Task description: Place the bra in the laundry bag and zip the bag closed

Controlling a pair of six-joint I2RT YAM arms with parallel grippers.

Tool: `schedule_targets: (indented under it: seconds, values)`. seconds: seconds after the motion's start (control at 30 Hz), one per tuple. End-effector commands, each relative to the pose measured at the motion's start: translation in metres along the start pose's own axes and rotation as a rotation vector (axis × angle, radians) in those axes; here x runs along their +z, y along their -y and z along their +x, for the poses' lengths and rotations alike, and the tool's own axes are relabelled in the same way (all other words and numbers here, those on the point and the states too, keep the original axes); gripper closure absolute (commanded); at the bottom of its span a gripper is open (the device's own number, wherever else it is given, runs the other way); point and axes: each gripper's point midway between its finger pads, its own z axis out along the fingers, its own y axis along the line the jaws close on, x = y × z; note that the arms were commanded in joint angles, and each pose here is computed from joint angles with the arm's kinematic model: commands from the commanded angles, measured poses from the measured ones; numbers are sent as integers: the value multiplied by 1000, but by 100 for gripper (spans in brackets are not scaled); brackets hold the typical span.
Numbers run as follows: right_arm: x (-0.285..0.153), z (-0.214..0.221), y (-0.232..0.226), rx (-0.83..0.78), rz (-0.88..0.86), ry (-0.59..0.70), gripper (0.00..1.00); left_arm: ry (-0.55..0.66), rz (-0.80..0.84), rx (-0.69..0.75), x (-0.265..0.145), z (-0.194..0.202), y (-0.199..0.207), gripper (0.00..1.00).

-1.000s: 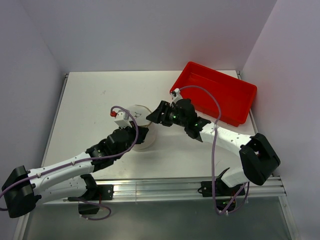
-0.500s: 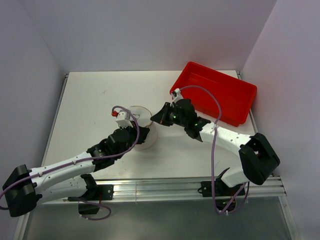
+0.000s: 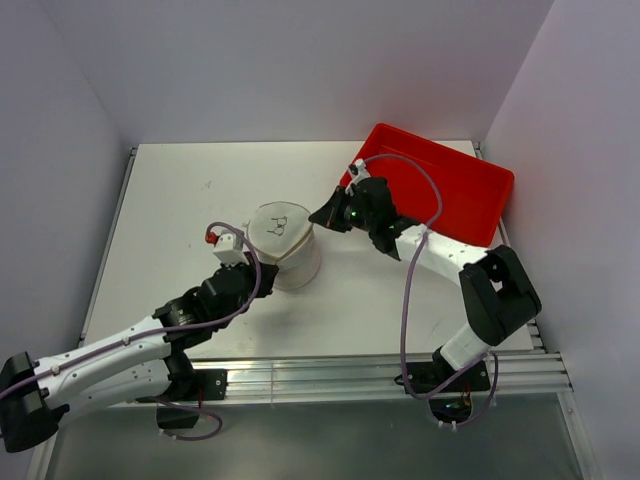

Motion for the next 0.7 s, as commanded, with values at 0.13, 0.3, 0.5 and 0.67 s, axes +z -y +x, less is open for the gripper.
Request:
schedule_targets:
  seconds: [0.13,0.3,0.5,0.67]
  values:
    - [21,-51,-14,-155,-18,57,100,4,-86,33,-15,1,-28,100]
    - [30,-37,-18,-153,-6,-17,66,9,27,-9,-5,0,2,100]
    - [-7,-6,0,-64,49,-3,18,54,128,-83,15,-12,40,100]
    - [-38,21,-16,-17,-40,13,17,86,185,-127,21,-19,57,100]
